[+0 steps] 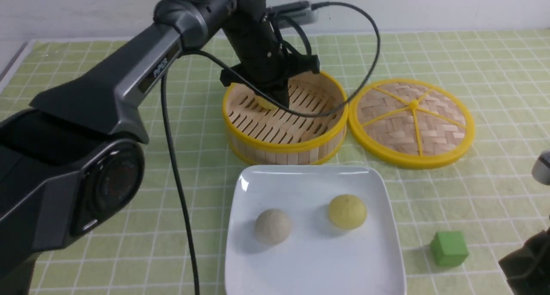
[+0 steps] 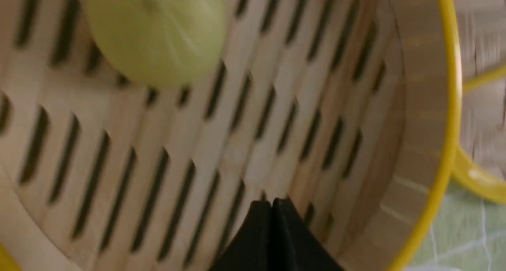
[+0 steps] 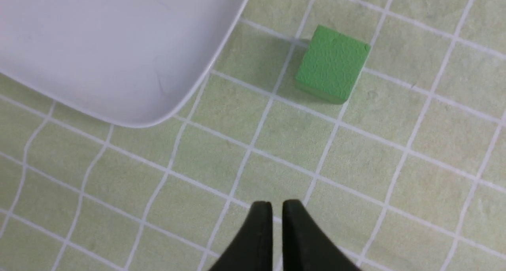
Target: Put the steamed buns into the plate on the green tablecloth.
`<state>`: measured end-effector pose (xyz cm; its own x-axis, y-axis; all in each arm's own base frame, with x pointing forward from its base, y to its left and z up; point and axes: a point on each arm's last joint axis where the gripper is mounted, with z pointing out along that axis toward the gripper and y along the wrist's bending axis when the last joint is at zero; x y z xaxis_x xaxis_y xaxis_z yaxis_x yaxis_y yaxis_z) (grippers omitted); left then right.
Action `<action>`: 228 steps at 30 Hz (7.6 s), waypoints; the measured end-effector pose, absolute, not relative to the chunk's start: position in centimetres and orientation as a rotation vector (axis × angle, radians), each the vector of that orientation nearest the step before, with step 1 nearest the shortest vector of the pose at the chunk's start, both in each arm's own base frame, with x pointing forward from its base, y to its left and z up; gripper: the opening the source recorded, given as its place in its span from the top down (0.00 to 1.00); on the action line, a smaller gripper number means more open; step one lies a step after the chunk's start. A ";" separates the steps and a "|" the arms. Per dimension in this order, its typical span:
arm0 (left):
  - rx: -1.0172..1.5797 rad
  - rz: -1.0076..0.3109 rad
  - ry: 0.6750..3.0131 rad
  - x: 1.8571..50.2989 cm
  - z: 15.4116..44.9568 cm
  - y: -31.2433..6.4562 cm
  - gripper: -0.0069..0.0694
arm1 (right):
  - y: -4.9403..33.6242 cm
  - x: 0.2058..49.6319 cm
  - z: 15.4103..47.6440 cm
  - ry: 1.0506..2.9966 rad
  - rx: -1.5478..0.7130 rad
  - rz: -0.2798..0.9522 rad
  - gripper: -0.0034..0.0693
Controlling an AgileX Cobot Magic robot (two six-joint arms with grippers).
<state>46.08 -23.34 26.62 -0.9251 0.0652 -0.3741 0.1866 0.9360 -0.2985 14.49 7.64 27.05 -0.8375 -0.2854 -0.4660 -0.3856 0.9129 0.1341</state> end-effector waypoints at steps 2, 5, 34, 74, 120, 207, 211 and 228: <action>0.139 -0.470 2.690 47.7 26.5 -22.0 0.86 | 7.6 14.5 27.1 2.623 -0.485 0.309 0.87; 0.101 -0.476 2.672 48.9 26.0 -20.9 0.78 | 7.7 14.5 27.1 2.621 -0.484 0.310 0.86; 0.183 -0.506 2.661 50.9 22.5 -20.5 0.88 | 7.7 14.8 27.2 2.588 -0.475 0.315 0.81; 0.687 -0.406 2.891 25.3 20.0 -29.1 0.61 | 7.2 13.8 28.1 2.550 -0.486 0.303 0.78; 0.776 -0.165 2.641 28.0 29.3 -28.9 0.91 | 1.2 3.0 26.4 1.698 -0.212 0.421 0.96; 0.454 -0.638 1.848 6.6 21.7 -5.6 0.86 | 0.1 5.1 17.2 1.892 0.120 0.130 0.86; 0.269 -0.477 1.869 7.5 21.0 -4.0 0.85 | 0.1 5.1 17.2 1.892 0.120 0.130 0.85; -0.060 -0.048 1.825 5.5 17.6 0.1 0.84 | 0.1 5.1 17.2 1.892 0.121 0.131 0.83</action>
<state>5.47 0.11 17.56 -0.2515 -0.0666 -0.9656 -0.0160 0.9978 -0.0646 5.14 0.11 17.20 -0.3179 0.1486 -0.9364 0.0186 0.9884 0.1506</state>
